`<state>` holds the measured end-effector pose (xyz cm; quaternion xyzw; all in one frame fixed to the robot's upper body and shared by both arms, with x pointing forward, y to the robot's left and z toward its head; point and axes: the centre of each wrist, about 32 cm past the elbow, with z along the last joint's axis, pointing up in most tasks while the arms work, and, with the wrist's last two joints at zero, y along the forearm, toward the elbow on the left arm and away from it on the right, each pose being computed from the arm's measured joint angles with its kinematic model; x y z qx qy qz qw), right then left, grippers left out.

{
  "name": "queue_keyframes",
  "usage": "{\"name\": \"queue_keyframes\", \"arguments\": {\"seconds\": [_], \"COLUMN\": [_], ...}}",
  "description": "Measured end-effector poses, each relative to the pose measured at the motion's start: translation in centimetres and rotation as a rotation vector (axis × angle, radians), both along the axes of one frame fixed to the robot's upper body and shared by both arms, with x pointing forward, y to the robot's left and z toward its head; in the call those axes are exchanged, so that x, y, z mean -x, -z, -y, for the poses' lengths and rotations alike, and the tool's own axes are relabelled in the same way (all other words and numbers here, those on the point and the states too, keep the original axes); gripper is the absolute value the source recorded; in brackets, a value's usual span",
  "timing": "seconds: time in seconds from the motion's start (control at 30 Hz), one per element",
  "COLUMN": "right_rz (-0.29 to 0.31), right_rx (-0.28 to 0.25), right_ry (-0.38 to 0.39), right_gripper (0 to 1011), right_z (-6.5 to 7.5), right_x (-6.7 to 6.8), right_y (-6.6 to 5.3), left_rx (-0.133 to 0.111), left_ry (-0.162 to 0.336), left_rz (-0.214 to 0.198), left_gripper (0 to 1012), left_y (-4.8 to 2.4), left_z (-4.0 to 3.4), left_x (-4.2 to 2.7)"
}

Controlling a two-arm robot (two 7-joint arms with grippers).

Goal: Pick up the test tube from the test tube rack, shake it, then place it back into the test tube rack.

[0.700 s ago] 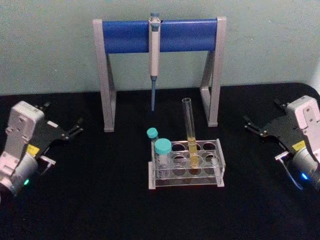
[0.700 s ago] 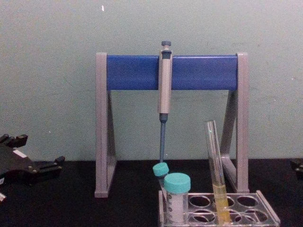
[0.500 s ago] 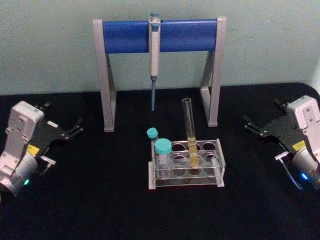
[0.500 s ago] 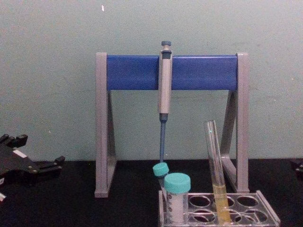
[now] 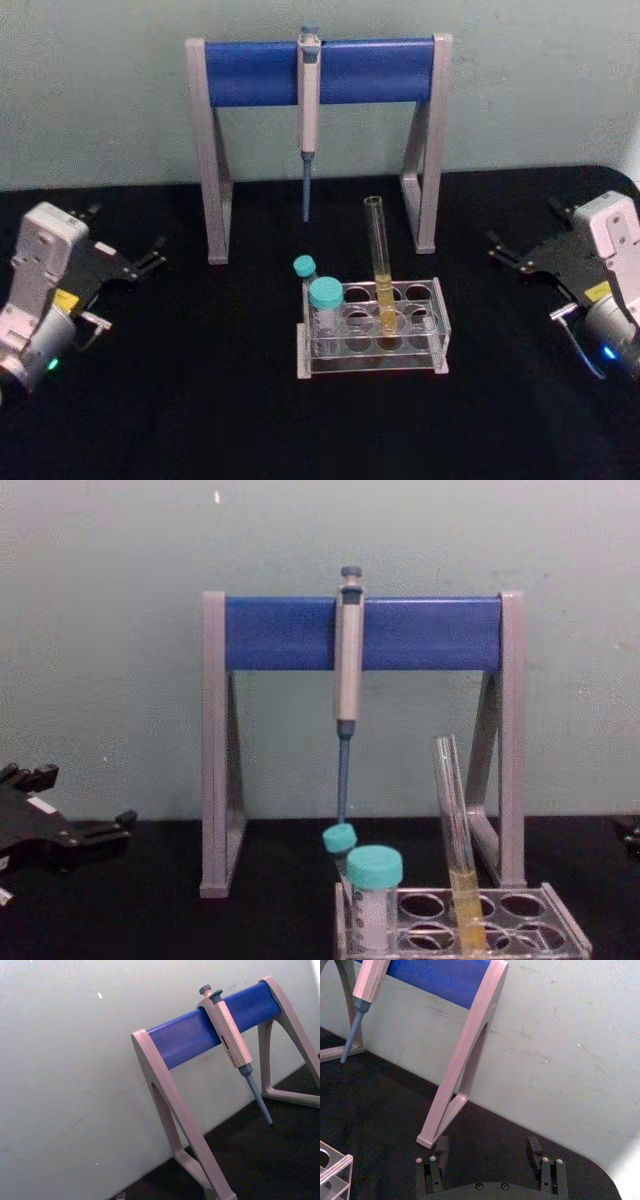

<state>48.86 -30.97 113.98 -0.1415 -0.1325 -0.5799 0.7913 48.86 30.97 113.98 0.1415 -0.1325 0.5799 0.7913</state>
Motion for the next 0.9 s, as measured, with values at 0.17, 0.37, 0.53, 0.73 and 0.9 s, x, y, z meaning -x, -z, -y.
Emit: {"name": "queue_keyframes", "arguments": {"seconds": [0.17,0.37,0.53,0.73,0.9], "right_rz": [0.0,0.0,0.0,0.0,0.022], "right_rx": [0.0,0.0,0.0,0.0,-0.002], "right_ry": [0.0,0.0,0.0,0.0,-0.003], "right_gripper": [1000,1000,1000,1000,1000], "right_z": [0.0,0.0,0.0,0.0,0.02], "right_x": [0.0,0.0,0.0,0.0,0.07], "right_y": [0.0,0.0,0.0,0.0,-0.02], "left_rx": [0.0,0.0,0.0,0.0,0.0], "left_ry": [0.0,0.0,0.0,0.0,0.0], "left_rz": [0.0,0.0,0.0,0.0,0.0], "left_gripper": [1001,1001,1001,1001,1001], "left_y": [0.0,0.0,0.0,0.0,0.0], "left_z": [0.0,0.0,0.0,0.0,0.0], "left_x": [0.0,0.0,0.0,0.0,0.0]}}
